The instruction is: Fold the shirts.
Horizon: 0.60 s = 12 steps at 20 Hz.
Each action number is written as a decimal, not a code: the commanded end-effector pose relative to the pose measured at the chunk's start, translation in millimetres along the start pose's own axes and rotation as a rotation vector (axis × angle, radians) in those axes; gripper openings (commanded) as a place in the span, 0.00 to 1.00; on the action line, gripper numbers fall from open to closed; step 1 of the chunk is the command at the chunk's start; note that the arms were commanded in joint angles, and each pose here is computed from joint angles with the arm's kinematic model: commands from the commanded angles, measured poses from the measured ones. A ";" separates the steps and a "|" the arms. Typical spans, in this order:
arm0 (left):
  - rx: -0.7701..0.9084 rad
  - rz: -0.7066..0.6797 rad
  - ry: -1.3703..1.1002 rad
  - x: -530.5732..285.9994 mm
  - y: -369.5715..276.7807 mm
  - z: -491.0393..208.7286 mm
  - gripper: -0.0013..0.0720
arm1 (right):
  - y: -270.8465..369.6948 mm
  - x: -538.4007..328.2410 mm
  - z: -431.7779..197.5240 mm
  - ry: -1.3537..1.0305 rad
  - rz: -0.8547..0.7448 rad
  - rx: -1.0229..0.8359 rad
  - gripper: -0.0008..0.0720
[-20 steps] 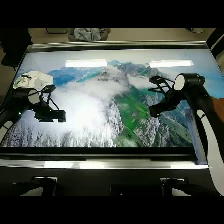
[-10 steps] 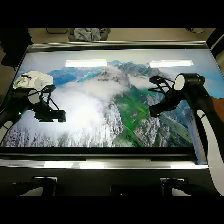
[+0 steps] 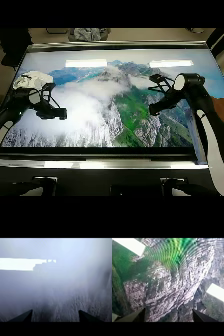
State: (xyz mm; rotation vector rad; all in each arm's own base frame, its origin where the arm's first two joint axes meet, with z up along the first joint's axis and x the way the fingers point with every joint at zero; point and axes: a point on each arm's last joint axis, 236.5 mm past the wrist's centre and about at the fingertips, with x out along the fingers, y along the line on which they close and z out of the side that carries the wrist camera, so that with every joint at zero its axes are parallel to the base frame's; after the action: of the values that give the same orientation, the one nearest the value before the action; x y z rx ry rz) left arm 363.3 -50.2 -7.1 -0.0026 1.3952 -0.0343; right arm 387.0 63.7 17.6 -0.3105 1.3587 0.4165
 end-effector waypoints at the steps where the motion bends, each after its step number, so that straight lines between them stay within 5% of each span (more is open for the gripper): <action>1: -0.051 -0.019 -0.282 -21.6 10.2 78.5 1.00 | -3.2 0.0 10.3 -0.043 -0.014 0.021 0.93; 7: -0.661 0.044 -0.517 -87.2 217.2 206.9 1.00 | -3.0 0.0 10.8 -0.045 -0.012 0.050 0.93; 12: -1.065 -0.227 -0.407 -6.7 303.8 165.6 1.00 | 14.8 -0.5 12.0 -0.048 0.064 0.085 0.93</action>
State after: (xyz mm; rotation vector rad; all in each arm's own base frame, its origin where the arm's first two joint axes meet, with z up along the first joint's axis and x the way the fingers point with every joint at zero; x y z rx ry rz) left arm 539.6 207.8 57.2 -0.6958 0.9031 0.4725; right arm 395.1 71.7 20.1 -0.2363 1.3265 0.3909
